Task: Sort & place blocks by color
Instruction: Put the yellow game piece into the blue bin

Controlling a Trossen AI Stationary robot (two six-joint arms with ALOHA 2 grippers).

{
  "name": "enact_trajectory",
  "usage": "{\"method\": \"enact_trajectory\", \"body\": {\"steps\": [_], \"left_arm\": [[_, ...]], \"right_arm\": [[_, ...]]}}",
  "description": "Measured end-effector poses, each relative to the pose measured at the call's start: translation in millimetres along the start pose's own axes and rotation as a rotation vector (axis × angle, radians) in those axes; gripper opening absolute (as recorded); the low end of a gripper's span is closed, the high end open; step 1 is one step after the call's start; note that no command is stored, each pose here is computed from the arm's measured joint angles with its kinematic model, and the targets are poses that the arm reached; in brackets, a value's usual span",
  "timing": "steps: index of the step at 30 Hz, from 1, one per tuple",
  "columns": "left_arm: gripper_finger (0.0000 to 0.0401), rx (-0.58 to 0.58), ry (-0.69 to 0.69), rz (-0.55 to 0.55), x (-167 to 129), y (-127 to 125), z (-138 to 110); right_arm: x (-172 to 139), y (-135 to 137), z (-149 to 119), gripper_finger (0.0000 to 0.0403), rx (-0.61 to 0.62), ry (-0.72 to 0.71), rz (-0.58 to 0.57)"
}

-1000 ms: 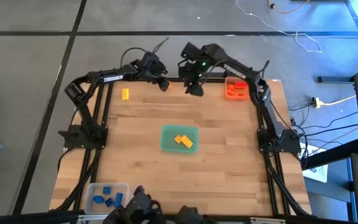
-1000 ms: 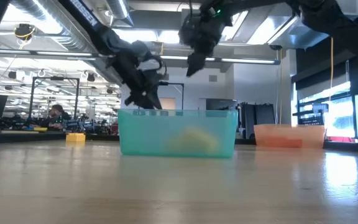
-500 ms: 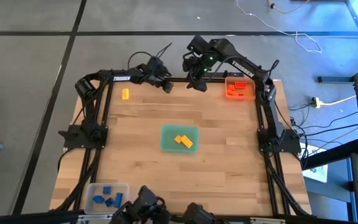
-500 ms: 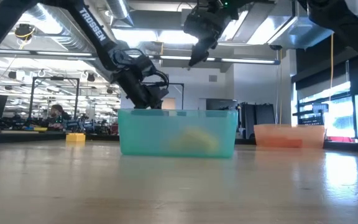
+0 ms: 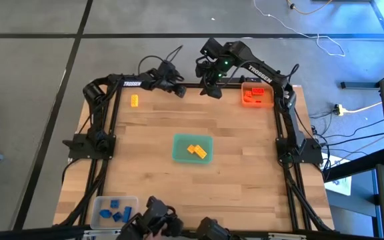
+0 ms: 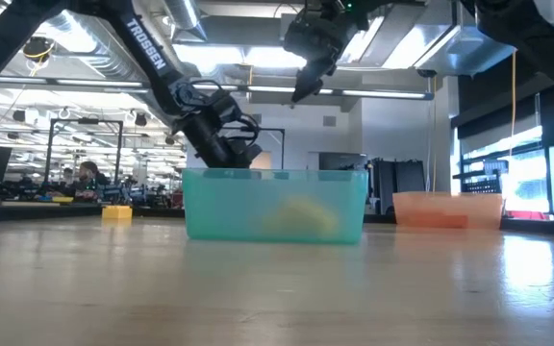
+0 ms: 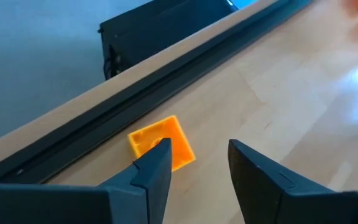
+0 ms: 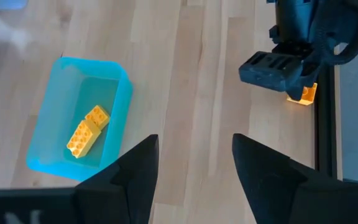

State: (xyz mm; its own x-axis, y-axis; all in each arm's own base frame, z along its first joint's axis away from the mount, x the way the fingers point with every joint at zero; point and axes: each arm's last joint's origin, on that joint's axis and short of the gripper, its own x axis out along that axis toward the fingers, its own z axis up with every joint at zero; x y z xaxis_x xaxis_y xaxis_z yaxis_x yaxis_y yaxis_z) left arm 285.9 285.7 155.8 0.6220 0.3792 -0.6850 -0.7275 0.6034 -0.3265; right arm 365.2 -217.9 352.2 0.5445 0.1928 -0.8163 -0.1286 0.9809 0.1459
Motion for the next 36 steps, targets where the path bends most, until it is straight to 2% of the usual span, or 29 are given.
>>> {"method": "enact_trajectory", "body": {"steps": [10, 16, 31, 36], "left_arm": [[0.0149, -0.157, 0.038, 0.036, 9, 17, -6], [0.0149, -0.155, 0.084, 0.027, 17, 14, -15], [0.0149, -0.163, 0.119, 0.041, 16, 15, -18], [0.0149, -0.167, 0.131, -0.005, 14, 14, -17]], "right_arm": [[0, 0, 0, 0.0205, 0.000, 0.000, 0.001], [0, 0, 0, 0.0205, 0.000, 0.000, 0.001], [1, 0, 0, 0.0205, -0.001, 0.000, 0.001], [1, 0, 0, 0.0205, -0.001, -0.001, 0.002]]}}
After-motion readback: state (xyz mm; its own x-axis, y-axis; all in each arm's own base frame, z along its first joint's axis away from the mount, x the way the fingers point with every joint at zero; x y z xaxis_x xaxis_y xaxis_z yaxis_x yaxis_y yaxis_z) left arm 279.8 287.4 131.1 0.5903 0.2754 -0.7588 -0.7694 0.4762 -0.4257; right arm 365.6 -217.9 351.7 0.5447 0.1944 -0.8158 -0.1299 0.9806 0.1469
